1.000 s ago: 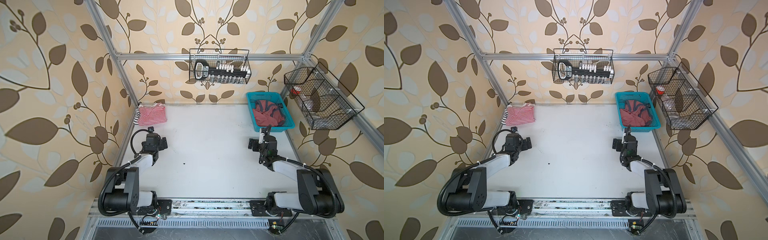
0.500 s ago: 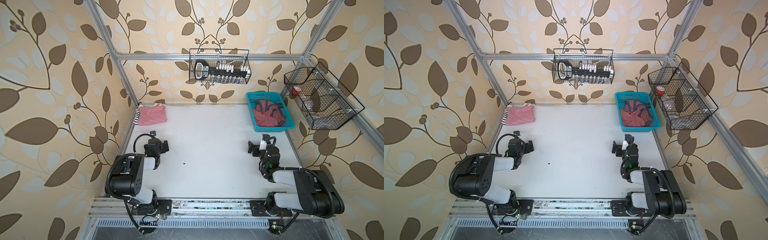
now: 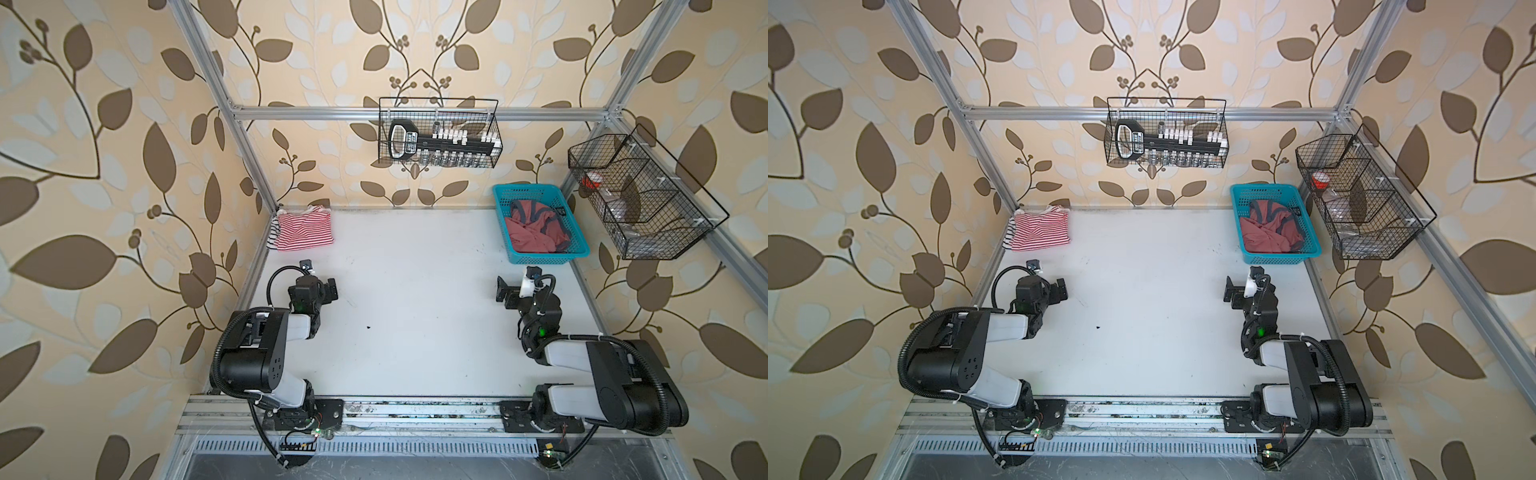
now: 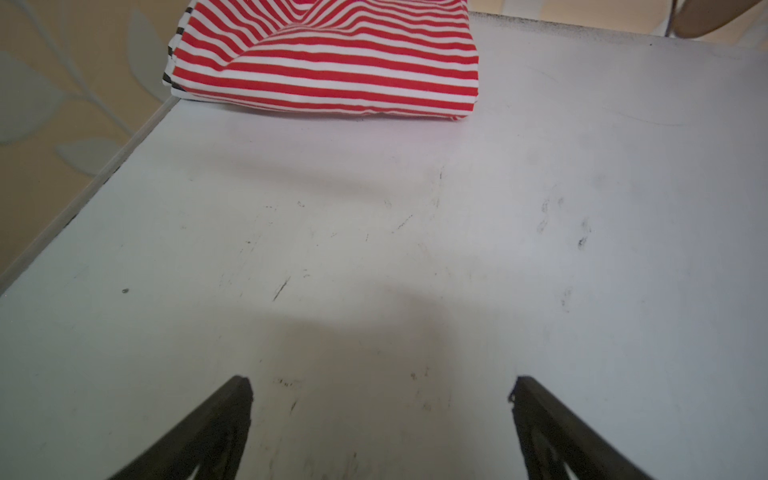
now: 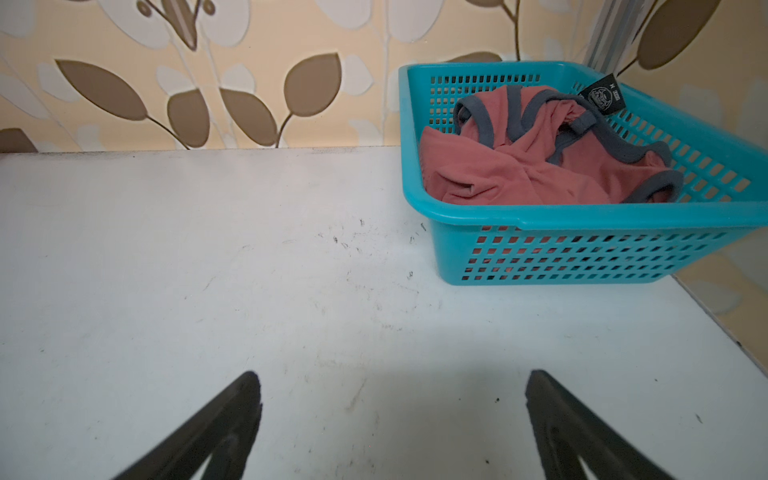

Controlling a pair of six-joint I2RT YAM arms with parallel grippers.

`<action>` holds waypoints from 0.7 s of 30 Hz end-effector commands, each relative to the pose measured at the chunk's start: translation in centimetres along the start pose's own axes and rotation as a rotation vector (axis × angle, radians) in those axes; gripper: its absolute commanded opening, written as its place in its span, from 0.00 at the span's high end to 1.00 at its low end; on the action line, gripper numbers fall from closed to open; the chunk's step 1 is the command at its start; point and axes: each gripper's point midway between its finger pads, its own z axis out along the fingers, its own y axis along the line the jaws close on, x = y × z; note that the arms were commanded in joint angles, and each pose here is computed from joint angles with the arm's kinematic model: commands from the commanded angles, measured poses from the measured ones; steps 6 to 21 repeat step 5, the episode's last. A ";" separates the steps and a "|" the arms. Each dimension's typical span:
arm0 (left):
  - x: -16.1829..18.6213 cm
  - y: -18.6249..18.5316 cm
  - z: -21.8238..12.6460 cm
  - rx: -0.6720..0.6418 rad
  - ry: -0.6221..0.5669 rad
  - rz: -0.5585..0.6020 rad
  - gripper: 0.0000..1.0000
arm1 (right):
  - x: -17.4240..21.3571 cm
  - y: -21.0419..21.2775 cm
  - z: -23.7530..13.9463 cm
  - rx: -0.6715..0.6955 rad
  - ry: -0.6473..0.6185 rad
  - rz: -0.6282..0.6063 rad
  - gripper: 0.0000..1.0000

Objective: Fold and stack the tank tops

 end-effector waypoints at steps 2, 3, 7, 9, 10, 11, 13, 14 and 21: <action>-2.5 -0.2 -0.2 0.011 -0.079 0.004 0.01 | -0.9 0.0 0.0 0.008 -0.035 -0.027 0.00; -2.5 -0.2 -0.2 0.011 -0.079 0.004 0.01 | -0.8 0.0 0.0 0.008 -0.034 -0.028 0.00; -2.5 -0.2 -0.2 0.011 -0.079 0.004 0.01 | -0.8 -0.1 -0.1 0.009 -0.036 -0.027 0.00; -2.5 -0.2 -0.2 0.011 -0.079 0.004 0.01 | -0.8 -0.1 -0.1 0.009 -0.036 -0.027 0.00; -2.5 -0.2 -0.2 0.011 -0.079 0.004 0.01 | -0.8 -0.1 -0.1 0.009 -0.036 -0.027 0.00; -2.5 -0.2 -0.2 0.011 -0.079 0.004 0.01 | -0.8 -0.1 -0.1 0.009 -0.036 -0.027 0.00; -2.5 -0.2 -0.2 0.011 -0.079 0.004 0.01 | -0.8 -0.1 -0.1 0.009 -0.036 -0.027 0.00; -2.5 -0.2 -0.2 0.011 -0.079 0.004 0.01 | -0.8 -0.1 -0.1 0.009 -0.036 -0.027 0.00; -2.5 -0.2 -0.2 0.011 -0.079 0.004 0.01 | -0.8 -0.1 -0.1 0.009 -0.036 -0.027 0.00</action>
